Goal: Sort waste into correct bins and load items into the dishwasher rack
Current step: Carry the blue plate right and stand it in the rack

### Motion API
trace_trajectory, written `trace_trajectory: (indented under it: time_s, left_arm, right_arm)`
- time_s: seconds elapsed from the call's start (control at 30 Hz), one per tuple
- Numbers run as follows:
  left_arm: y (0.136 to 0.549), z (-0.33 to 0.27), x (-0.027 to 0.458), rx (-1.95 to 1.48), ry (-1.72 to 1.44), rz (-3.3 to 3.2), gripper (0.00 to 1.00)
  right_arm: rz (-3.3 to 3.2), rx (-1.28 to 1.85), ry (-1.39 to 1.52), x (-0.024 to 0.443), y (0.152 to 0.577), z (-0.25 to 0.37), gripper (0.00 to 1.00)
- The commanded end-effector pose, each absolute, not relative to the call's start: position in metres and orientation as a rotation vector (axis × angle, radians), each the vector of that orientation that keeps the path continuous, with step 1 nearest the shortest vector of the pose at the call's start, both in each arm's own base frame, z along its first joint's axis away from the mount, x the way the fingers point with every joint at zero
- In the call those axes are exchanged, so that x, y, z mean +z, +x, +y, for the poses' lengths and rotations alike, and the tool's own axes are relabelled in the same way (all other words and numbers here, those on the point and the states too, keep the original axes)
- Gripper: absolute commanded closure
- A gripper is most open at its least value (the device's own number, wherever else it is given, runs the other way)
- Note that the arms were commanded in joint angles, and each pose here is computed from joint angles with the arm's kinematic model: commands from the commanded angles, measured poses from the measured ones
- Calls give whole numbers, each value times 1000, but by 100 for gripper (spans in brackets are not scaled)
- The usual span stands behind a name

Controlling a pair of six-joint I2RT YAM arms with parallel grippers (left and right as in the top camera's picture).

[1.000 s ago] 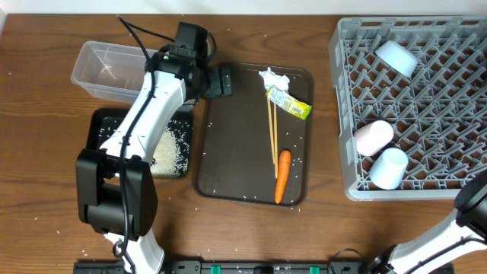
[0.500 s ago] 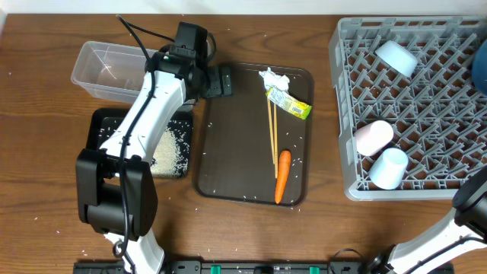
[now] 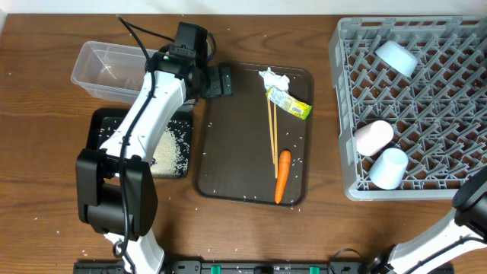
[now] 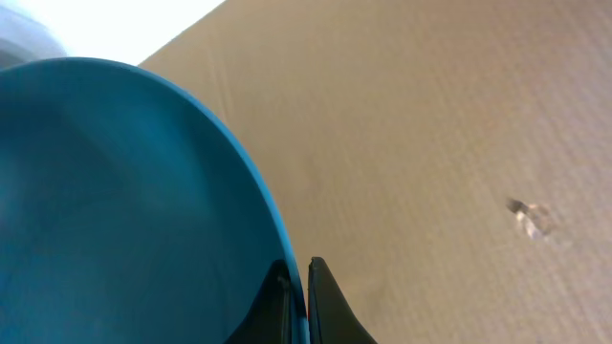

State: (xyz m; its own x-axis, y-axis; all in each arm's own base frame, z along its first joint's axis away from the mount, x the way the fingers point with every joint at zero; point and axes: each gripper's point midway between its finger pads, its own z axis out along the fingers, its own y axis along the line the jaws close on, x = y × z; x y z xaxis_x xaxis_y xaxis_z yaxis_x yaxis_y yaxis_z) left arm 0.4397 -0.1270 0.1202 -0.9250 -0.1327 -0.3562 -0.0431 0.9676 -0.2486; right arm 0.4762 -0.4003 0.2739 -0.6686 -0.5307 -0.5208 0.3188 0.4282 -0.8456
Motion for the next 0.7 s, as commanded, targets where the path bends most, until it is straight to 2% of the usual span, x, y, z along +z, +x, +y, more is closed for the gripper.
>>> trace_trajectory:
  time_s: [0.0,0.37,0.67]
  left_arm:
    - [439,-125,115,-313,-124,2749,2]
    - [439,-125,115,-313,-124,2749,2]
    - [439,-125,115,-313,-124,2749,2]
  right_arm:
    - [1869,-1319,-213,277,482,-396,99]
    - [1903,-1293,-228,268,483,-394,99]
    - [2063,-1065,-234,222,500,-353,99]
